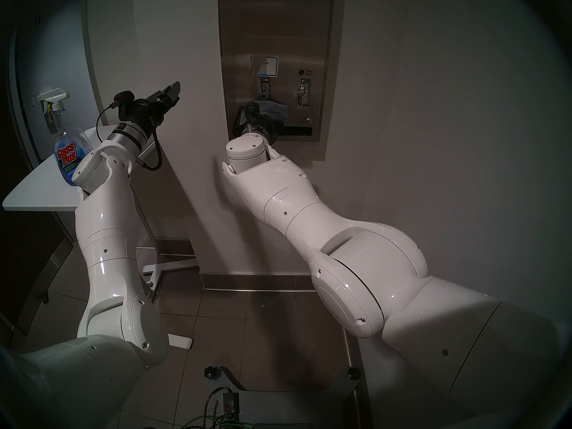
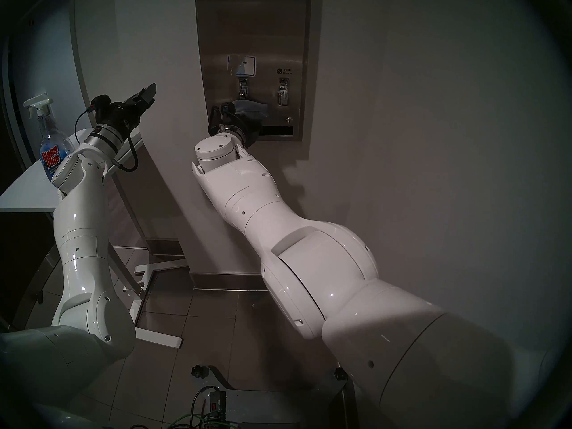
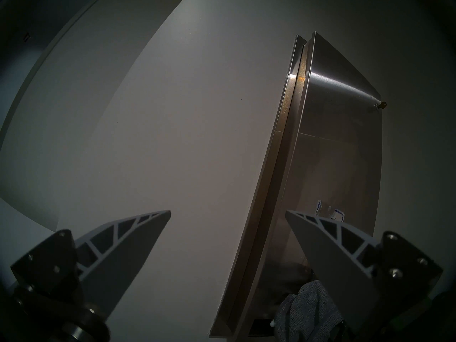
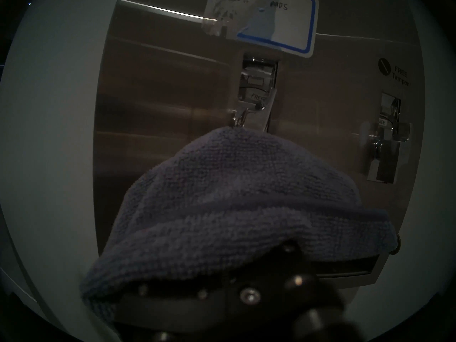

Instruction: Pick up the cloth and wipe the surface

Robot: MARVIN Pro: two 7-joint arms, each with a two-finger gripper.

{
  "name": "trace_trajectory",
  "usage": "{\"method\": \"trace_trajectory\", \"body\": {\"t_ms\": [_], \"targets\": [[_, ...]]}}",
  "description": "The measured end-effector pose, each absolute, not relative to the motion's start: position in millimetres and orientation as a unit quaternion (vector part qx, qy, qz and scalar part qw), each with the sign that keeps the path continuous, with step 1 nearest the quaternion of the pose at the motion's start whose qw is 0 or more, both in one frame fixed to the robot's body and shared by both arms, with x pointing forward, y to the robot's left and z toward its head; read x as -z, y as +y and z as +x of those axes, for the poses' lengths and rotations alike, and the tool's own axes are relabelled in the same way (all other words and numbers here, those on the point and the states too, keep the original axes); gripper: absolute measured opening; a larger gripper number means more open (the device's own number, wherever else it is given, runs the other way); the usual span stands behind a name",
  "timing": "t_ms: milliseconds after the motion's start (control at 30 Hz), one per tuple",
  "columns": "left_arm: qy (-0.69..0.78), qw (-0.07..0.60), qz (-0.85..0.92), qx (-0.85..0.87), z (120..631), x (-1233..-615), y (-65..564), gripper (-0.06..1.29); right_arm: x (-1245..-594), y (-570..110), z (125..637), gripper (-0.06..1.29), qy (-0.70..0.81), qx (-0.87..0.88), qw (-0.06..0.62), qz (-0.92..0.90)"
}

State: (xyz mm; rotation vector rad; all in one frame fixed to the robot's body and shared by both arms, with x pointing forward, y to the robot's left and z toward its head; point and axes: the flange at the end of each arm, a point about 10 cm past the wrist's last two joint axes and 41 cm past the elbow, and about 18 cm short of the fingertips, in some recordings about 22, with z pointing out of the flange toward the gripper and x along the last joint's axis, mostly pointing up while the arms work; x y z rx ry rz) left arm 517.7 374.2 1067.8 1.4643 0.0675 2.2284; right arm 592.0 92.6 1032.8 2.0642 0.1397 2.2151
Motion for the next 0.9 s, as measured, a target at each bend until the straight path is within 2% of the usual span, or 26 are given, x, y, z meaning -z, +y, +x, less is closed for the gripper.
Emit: {"method": "trace_trajectory", "body": {"t_ms": [433,900], "targets": [[0.02,0.236,0.532,-0.813,516.9,-1069.7,371.9,1.26,-1031.9,53.1,608.0,-0.04,0.028,-0.733,0.101,0.672],[0.015,0.238,0.534,-0.812,517.5,-1069.7,367.7,1.26,-1040.3,43.4,612.1,-0.04,0.014,-0.736,0.103,0.669]]}}
